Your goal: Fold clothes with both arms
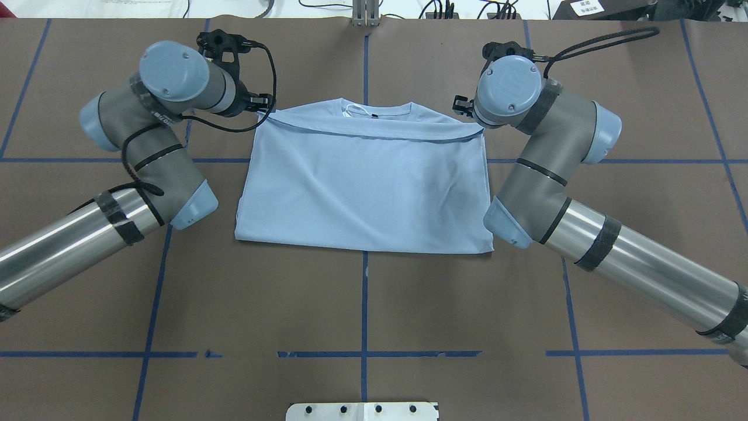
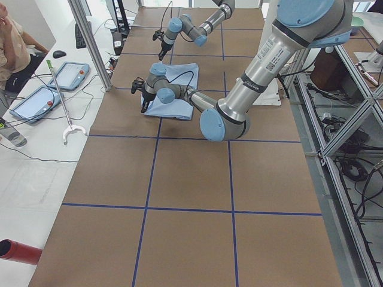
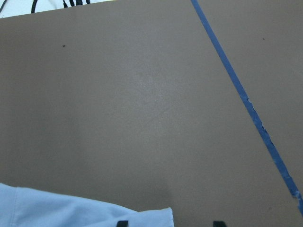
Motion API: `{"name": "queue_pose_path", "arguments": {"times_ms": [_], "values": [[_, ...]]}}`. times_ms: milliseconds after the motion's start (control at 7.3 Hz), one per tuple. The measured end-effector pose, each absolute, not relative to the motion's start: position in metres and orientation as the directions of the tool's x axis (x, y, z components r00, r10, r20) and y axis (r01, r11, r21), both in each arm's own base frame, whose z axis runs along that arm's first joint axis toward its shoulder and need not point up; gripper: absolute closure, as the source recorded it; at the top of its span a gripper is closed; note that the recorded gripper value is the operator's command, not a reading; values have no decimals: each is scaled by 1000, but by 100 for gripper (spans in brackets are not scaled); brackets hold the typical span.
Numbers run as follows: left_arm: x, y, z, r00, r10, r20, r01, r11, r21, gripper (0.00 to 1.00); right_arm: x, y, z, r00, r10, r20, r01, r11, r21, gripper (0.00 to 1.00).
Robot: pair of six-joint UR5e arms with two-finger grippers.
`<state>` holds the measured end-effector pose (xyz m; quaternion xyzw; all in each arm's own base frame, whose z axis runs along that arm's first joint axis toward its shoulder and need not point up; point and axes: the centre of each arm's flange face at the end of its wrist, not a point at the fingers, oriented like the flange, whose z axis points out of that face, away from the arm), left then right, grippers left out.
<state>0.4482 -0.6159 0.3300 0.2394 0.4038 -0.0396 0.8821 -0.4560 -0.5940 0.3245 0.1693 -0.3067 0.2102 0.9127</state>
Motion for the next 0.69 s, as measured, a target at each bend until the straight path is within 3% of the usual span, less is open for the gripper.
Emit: {"name": "queue_pose_path", "arguments": {"times_ms": [274,411,548,685], "values": [[423,-543,337,610,201,-767,215,889,404,0,-450,-592,317,727,247,641,-468,861,199,0],[419,-501,348,588,221,-778,185,899,396,6,-449,-592,316,727,243,642,-466,862,201,0],[421,-469,359,569,216,-794,178,910,375,25,-449,-591,315,726,242,643,-466,862,201,0],[431,-445,367,556,197,-807,186,918,351,50,-449,-591,315,726,242,643,-466,861,202,0]]}}
